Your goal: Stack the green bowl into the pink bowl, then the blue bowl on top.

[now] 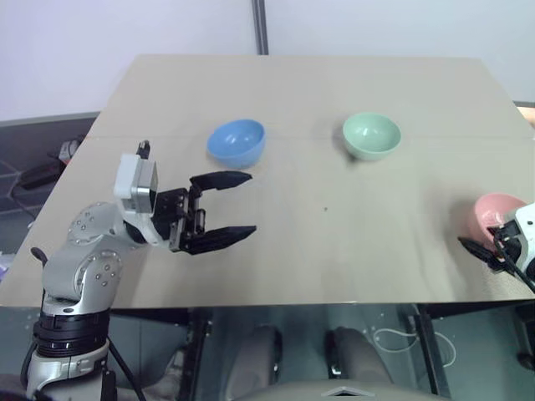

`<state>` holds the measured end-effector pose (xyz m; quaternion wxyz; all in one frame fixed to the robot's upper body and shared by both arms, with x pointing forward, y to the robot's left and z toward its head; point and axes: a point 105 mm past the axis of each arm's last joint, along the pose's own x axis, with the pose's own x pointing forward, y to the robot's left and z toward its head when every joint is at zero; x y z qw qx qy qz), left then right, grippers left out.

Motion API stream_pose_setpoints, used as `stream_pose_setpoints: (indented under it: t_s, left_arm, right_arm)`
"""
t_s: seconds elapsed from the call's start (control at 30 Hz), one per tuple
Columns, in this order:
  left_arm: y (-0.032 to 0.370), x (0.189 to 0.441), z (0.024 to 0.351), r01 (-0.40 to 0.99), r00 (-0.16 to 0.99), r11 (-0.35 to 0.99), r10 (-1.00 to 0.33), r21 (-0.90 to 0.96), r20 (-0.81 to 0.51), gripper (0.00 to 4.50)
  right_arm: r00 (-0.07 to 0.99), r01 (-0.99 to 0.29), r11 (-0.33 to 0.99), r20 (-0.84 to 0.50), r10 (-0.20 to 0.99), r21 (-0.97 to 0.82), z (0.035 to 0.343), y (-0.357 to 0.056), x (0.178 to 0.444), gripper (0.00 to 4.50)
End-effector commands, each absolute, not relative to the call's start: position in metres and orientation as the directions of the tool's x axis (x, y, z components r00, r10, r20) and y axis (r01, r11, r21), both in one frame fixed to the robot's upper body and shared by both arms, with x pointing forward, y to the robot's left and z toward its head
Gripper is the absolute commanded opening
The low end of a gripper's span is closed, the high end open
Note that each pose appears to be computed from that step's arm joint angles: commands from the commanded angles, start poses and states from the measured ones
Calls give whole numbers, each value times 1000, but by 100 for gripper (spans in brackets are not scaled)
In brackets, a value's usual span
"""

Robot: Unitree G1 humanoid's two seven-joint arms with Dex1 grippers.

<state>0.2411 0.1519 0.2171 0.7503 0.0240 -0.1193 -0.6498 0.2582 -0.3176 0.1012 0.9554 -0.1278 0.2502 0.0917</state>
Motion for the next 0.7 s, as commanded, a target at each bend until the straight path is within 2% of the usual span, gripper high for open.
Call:
stream_pose_setpoints:
  t_s: [0.03,0.13,0.2,0.33,0.4,0.5,0.63,0.7]
  left_arm:
    - [148,235,224,967,96,129,-983,219,157,450]
    - [148,236,225,968,103,139,-980,210,171,450]
    - [149,238,225,966,121,159,-975,203,186,450]
    - [158,249,216,954,205,240,-960,181,192,450]
    - [168,259,208,927,300,331,-937,177,182,450]
    - [181,274,199,875,434,459,-885,154,169,450]
    - [197,294,185,757,619,625,-779,189,99,450]
    - [199,299,184,721,658,659,-748,216,87,450]
  right_arm:
    - [876,-229,946,-473,97,-230,113,-321,262,145]
    - [885,-240,939,-453,108,-246,117,-317,266,6]
    - [896,-270,922,-423,135,-278,123,-310,270,6]
    - [863,-447,865,-364,350,-229,137,-258,275,6]
    - [803,-578,783,-328,497,-231,140,-208,279,6]
    - [731,-681,691,-287,619,-244,139,-153,287,6]
    - [614,-789,564,-302,730,-241,121,-92,295,6]
    - [574,-819,525,-314,756,-231,115,-77,296,6]
